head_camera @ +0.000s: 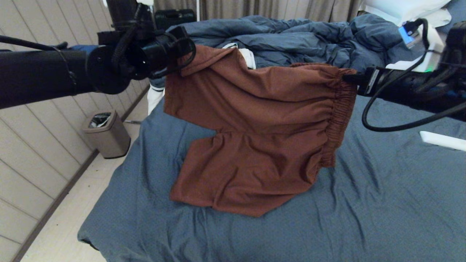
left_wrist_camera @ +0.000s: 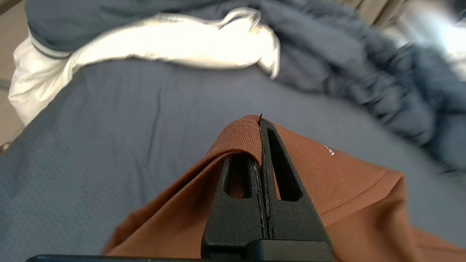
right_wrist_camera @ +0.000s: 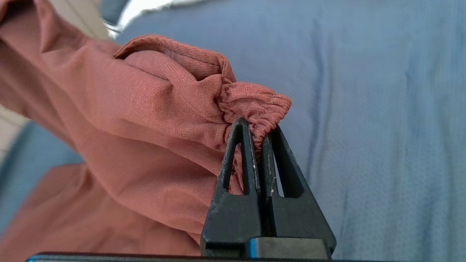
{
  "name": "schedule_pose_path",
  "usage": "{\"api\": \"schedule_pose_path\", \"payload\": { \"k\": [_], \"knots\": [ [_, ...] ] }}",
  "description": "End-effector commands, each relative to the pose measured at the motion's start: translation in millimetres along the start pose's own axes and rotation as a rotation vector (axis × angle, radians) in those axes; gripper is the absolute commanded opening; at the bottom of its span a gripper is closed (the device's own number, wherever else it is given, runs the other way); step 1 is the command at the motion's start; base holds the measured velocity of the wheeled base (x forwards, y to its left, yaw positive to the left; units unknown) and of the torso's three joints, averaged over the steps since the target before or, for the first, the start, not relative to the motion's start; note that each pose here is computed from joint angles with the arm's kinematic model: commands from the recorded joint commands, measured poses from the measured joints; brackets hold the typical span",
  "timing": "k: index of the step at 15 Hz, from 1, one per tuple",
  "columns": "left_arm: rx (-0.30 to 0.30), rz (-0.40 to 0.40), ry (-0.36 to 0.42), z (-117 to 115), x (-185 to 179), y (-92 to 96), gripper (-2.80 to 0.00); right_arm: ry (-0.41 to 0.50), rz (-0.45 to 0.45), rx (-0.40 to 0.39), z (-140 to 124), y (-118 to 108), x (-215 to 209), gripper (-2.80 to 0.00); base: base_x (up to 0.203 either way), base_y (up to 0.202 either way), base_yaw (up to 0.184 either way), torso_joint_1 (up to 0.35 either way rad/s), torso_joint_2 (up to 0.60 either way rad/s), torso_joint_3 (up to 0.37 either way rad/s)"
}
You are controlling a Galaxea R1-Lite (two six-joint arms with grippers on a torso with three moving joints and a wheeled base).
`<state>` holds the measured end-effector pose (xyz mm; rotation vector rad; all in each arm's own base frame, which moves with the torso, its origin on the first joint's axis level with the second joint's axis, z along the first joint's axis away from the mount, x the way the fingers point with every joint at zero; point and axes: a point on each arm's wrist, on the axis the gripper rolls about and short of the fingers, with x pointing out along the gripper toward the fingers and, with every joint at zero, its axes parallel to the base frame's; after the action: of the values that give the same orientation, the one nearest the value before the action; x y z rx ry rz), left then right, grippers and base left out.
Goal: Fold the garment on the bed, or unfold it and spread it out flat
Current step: Unford the brown shorts
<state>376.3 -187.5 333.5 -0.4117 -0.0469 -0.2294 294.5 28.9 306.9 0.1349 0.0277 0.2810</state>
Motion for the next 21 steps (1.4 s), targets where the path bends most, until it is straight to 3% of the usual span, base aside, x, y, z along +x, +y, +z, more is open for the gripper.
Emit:
{"api": "schedule_pose_path", "payload": {
  "k": [1, 6, 10, 13, 14, 16, 21],
  "knots": [
    [0.029, 0.028, 0.05, -37.1, 24.8, 11.2, -2.8, 0.06, -0.022, 0.013, -24.5, -13.9, 26.3, -2.8, 0.0, 0.0, 0.0, 0.0, 0.0, 0.0],
    [0.099, 0.048, 0.134, -94.6, 59.9, 42.1, -2.8, 0.137, -0.054, 0.007, -64.7, -37.8, 67.5, -2.8, 0.0, 0.0, 0.0, 0.0, 0.0, 0.0],
    [0.165, 0.053, 0.152, -119.6, 72.6, 52.7, -2.8, 0.17, -0.062, 0.014, -86.4, -46.6, 88.9, -2.8, 0.0, 0.0, 0.0, 0.001, 0.01, 0.001],
    [0.175, 0.041, 0.166, -125.4, 75.8, 57.9, -2.8, 0.184, -0.078, 0.021, -93.0, -53.4, 94.1, -2.8, 0.0, 0.0, 0.0, 0.0, 0.0, 0.0],
    [0.2, 0.047, 0.168, -128.3, 76.6, 58.3, 0.0, 0.181, -0.088, 0.021, -92.6, -56.9, 94.2, -2.8, 0.0, 0.0, 0.0, 0.0, 0.0, 0.0],
    [0.234, 0.077, 0.163, -134.9, 79.0, 61.2, 0.0, 0.167, -0.083, 0.013, -88.6, -56.3, 96.1, -2.8, 0.0, 0.0, 0.0, 0.0, 0.0, 0.0],
    [0.234, 0.074, 0.16, -134.5, 79.1, 60.9, 0.0, 0.145, -0.085, 0.01, -91.5, -59.9, 101.1, -2.8, 0.0, 0.0, 0.0, 0.0, 0.0, 0.0]
  ]
}}
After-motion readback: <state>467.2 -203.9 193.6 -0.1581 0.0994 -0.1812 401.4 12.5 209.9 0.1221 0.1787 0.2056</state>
